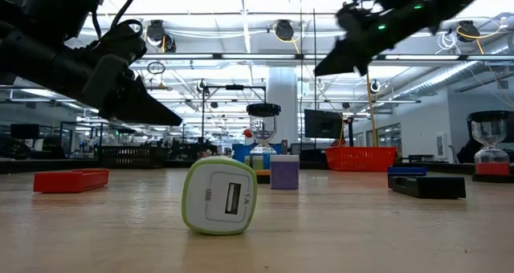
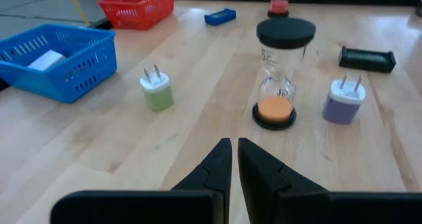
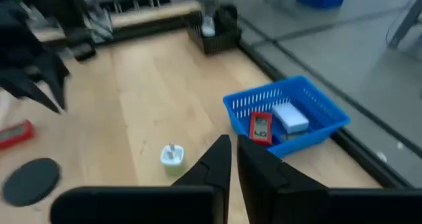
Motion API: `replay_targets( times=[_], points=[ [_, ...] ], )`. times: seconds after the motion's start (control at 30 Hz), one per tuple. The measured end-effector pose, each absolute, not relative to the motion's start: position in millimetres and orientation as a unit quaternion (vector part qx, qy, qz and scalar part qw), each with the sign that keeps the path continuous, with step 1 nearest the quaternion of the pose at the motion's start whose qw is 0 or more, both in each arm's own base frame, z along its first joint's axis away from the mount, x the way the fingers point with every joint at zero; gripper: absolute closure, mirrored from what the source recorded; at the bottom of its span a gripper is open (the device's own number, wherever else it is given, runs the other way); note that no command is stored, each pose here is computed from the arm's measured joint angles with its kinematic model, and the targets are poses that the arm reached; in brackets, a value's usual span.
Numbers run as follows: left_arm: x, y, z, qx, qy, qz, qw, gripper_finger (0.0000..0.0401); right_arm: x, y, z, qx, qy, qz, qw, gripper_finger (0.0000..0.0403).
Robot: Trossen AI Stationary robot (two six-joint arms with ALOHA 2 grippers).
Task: Pick & Place Office items
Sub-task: Put the orange hourglass into the black basket
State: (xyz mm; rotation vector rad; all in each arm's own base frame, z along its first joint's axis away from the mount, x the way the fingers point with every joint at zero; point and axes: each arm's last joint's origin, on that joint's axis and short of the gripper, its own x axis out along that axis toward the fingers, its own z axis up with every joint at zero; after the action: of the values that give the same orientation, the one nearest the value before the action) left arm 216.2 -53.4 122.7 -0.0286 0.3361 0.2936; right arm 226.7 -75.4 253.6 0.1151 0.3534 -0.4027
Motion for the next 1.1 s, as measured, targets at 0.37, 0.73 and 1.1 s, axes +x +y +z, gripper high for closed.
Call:
replay_targets(
  times=[0.37, 0.73, 1.1],
  points=[
    [224, -51, 132, -0.054, 0.131, 0.134, 0.981, 0.0366, 167, -55, 244, 0.065, 0.079, -0.196, 0.975, 0.0397],
    [266, -47, 171, -0.035, 0.148, 0.068, 0.986, 0.0366, 148, -49, 209, 0.041, -0.052, -0.188, 0.980, 0.0402],
    [303, -45, 226, -0.023, 0.252, 0.086, 0.964, 0.0332, 142, -47, 203, 0.023, -0.084, -0.187, 0.978, 0.0402]
  ],
)
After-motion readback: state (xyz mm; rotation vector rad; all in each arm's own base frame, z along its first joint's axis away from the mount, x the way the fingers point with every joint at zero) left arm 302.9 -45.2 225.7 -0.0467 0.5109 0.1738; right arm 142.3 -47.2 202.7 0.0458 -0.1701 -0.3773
